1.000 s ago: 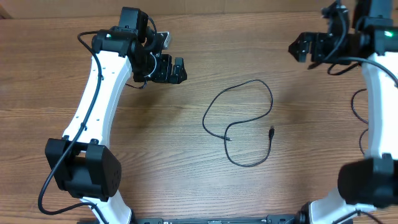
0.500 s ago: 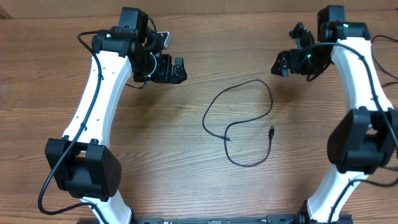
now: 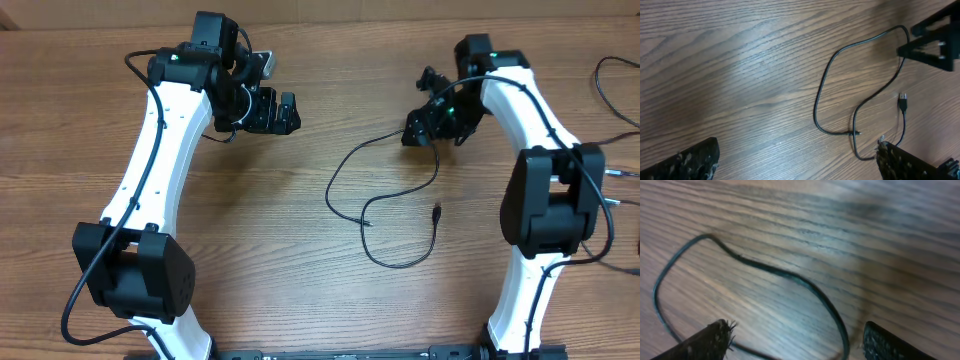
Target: Untangle cables
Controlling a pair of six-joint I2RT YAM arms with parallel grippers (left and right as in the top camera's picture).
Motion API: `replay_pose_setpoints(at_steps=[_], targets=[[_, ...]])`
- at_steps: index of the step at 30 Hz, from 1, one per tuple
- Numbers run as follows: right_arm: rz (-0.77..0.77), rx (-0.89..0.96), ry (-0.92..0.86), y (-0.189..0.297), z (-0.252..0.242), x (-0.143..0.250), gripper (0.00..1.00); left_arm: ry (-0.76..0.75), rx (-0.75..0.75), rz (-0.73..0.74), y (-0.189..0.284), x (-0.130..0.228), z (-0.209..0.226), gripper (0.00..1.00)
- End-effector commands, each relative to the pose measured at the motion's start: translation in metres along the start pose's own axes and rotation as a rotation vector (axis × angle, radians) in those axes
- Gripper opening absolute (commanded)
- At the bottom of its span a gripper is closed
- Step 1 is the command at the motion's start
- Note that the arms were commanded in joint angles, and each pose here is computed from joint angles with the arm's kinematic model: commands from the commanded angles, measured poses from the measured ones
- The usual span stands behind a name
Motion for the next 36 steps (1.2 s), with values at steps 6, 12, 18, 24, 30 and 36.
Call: replay_pose_setpoints(at_steps=[6, 12, 18, 24, 30, 36], targets=[[0.051, 0.021, -0.017, -0.019, -0.013, 0.008, 0.80, -0.005, -0.003, -0.005, 0.000, -0.003, -0.001, 1.00], [0.052, 0.017, -0.018, -0.020, -0.012, 0.009, 0.24, -0.005, -0.003, -0.005, 0.000, -0.003, -0.001, 1.00], [0.058, 0.016, -0.021, -0.021, -0.013, 0.010, 0.04, -0.005, -0.003, -0.005, 0.000, -0.003, -0.001, 1.00], [0.036, 0.021, -0.019, -0.006, -0.011, 0.002, 0.04, -0.005, -0.003, -0.005, 0.000, -0.003, -0.001, 1.00], [-0.063, 0.047, -0.013, 0.059, -0.006, -0.023, 0.04, -0.005, -0.003, -0.005, 0.000, -0.003, -0.001, 1.00], [-0.320, 0.107, 0.036, 0.160, 0.006, -0.049, 0.04, -0.005, -0.003, -0.005, 0.000, -0.003, -0.001, 1.00]])
Point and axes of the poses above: each gripper's point midway between its finger pads, its own y axis back along the fingers, its own z axis along the line the jaws close on, x = y × z, the point moved 8 cm from there along y, back along the fingers, and after that the axes turned 6 degrees about -y, right-handed, at the moved point
